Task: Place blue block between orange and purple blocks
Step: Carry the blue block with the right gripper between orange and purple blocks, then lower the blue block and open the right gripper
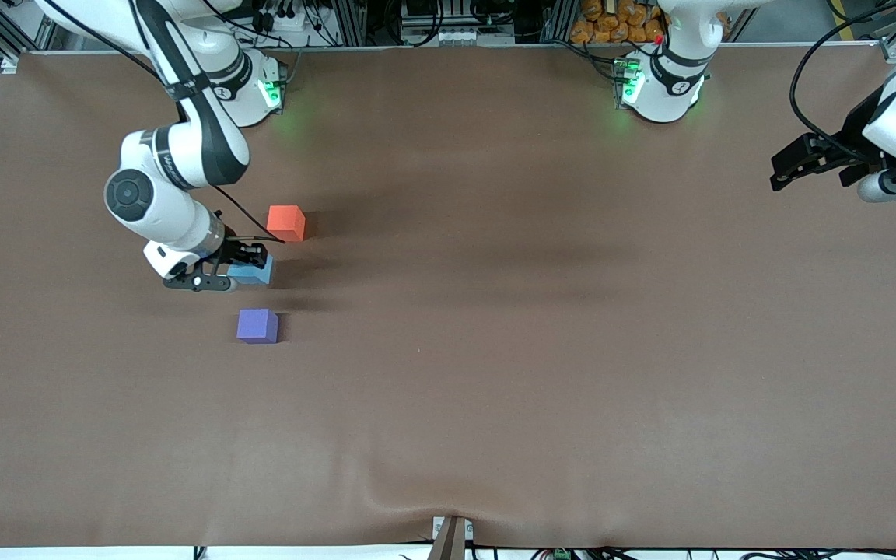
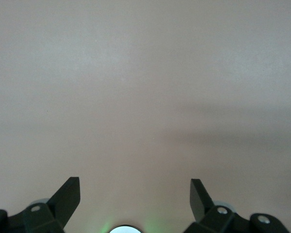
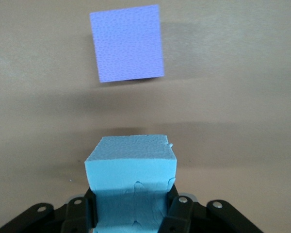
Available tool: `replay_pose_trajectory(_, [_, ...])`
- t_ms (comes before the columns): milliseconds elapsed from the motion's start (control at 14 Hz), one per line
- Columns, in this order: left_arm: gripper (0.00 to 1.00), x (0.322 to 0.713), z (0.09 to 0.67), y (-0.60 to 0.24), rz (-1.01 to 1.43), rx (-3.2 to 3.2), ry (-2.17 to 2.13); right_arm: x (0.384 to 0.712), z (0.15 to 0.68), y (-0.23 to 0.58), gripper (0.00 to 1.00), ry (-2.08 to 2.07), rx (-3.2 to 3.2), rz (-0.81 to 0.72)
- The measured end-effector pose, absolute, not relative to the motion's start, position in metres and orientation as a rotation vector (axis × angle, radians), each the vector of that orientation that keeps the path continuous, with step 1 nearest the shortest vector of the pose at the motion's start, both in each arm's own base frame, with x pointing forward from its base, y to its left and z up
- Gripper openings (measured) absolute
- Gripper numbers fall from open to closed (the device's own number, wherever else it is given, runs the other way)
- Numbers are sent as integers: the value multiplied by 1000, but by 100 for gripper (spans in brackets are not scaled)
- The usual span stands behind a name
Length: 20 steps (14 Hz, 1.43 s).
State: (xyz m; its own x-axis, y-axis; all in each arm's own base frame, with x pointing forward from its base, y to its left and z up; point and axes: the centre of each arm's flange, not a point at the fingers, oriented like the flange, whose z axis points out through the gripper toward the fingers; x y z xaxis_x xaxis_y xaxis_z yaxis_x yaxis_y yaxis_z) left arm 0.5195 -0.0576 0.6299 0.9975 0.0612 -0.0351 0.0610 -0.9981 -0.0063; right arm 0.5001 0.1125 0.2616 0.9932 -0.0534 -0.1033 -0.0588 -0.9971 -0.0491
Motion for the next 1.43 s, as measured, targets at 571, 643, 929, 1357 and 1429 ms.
replay_pose_trajectory(571, [100,505,653,-68,14,-3130,-69,498,221,124,53,66,-3090,158])
replay_pose_trajectory(643, [100,504,655,-68,9,-3130,-70,497,215,124,53,67,-3091,161])
replay_pose_trajectory(929, [100,503,656,-64,8,-3129,-82,494,205,124,53,72,-3094,177])
replay_pose_trajectory(1357, [100,507,645,-60,46,-3128,-92,492,203,122,77,95,-3094,184])
replay_pose_trajectory(1429, [100,508,644,-60,50,-3129,-91,493,203,122,88,98,-3093,188])
